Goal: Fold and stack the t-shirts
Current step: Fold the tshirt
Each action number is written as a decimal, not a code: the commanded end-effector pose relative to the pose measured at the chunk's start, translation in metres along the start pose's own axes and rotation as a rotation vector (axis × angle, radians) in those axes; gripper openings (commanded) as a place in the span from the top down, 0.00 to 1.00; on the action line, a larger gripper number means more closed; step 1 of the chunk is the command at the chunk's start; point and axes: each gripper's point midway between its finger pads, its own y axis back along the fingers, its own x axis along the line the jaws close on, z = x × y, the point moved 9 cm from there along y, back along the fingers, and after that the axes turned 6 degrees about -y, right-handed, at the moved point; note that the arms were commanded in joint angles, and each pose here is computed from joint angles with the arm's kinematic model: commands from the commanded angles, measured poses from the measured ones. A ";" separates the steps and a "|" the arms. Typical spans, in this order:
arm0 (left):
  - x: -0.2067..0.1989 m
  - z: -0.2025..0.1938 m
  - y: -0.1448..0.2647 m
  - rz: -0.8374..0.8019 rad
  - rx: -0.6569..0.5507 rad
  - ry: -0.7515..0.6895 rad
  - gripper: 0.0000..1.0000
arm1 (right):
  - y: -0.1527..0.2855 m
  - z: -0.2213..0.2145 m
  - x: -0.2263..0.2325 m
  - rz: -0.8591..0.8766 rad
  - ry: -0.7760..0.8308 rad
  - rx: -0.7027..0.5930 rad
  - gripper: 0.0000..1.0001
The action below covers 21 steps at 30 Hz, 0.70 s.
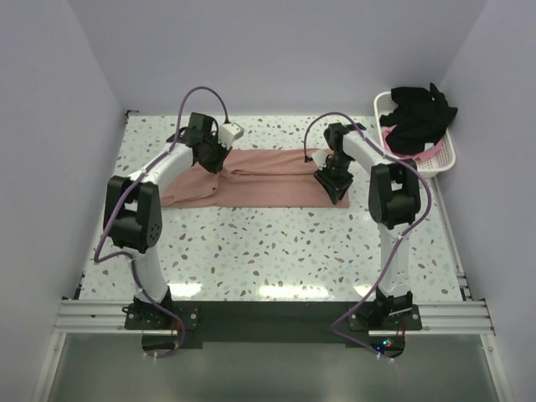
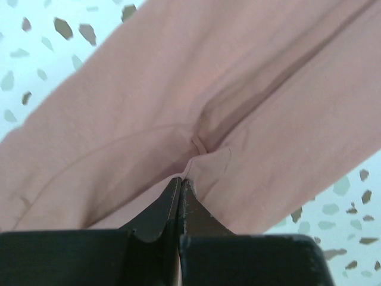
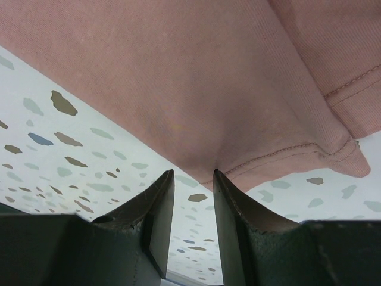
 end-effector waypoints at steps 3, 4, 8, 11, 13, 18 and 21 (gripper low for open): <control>0.011 0.017 -0.026 0.003 -0.025 0.026 1.00 | 0.004 0.002 -0.002 -0.012 0.008 -0.011 0.64; 0.014 0.022 -0.028 0.008 -0.035 0.028 1.00 | 0.004 0.002 -0.001 -0.012 0.009 -0.010 0.64; 0.019 0.028 -0.040 0.015 -0.060 0.044 1.00 | 0.005 0.000 -0.001 -0.010 0.011 -0.010 0.64; 0.024 0.034 -0.046 0.045 -0.083 0.062 0.88 | 0.004 -0.001 -0.001 -0.007 0.009 -0.007 0.64; 0.027 0.035 -0.045 0.065 -0.081 0.067 0.76 | 0.004 -0.001 0.000 -0.006 0.007 -0.008 0.63; 0.036 0.033 -0.006 0.057 -0.097 0.114 0.66 | 0.011 0.000 0.001 -0.009 0.010 -0.019 0.63; 0.041 0.014 0.022 0.007 -0.072 0.214 0.60 | 0.017 0.000 0.002 -0.001 0.005 -0.034 0.63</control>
